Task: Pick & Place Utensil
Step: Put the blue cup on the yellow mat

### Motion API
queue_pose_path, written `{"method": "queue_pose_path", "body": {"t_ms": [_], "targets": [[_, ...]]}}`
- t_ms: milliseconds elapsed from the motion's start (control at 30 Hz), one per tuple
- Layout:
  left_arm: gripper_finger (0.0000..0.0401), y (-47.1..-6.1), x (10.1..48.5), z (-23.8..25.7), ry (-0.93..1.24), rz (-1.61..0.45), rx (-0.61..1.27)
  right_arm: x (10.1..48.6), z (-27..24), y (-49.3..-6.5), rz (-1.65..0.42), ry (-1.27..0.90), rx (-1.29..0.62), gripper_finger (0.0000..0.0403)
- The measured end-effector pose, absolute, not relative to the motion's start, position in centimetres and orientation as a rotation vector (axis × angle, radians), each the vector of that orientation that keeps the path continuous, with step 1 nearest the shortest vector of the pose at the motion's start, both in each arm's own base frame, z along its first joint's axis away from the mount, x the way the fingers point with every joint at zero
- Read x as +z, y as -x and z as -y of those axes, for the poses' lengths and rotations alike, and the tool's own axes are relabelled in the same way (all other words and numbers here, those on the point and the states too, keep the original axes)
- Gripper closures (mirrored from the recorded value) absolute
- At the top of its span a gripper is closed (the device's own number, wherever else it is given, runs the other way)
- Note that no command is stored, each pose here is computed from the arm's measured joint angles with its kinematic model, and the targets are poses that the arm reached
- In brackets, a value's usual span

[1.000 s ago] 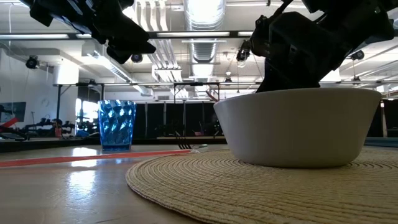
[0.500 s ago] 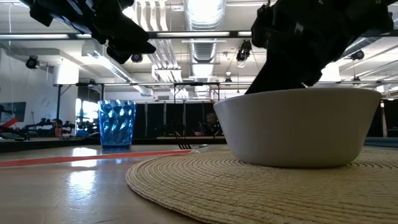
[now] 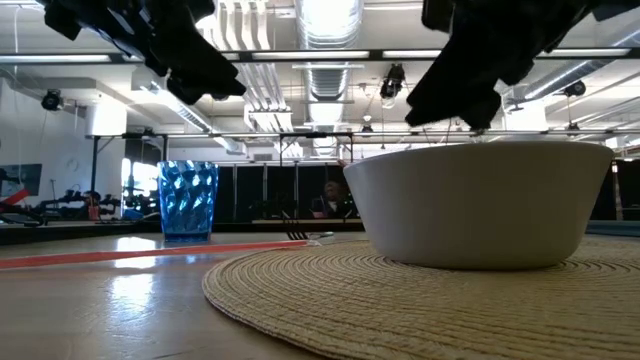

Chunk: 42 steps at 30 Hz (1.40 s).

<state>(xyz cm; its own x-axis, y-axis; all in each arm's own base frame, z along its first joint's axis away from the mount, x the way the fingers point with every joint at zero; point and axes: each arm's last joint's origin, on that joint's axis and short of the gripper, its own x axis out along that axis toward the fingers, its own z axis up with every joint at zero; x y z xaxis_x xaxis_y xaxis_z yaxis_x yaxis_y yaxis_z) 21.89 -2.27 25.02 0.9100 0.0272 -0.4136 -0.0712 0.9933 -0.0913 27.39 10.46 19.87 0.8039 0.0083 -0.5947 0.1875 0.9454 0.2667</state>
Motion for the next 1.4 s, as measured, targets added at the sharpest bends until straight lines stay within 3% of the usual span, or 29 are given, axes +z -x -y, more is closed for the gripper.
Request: {"method": "queue_pose_path", "body": {"t_ms": [600,1000,1400], "targets": [[0.0227,-20.7,28.0,1.5,0.000,-0.631,0.262,25.7,-8.9,-23.7,-0.499,-0.249,-0.035,0.0298],[0.0227,-18.9,29.7,-0.5,-0.056,-0.800,0.500,25.7,-8.7,-23.3,-0.524,-0.238,-0.040,0.0293],[0.0227,-18.0,31.0,-3.4,0.065,-0.898,0.467,25.6,-8.7,-23.4,-0.527,-0.237,-0.042,0.0278]]}}
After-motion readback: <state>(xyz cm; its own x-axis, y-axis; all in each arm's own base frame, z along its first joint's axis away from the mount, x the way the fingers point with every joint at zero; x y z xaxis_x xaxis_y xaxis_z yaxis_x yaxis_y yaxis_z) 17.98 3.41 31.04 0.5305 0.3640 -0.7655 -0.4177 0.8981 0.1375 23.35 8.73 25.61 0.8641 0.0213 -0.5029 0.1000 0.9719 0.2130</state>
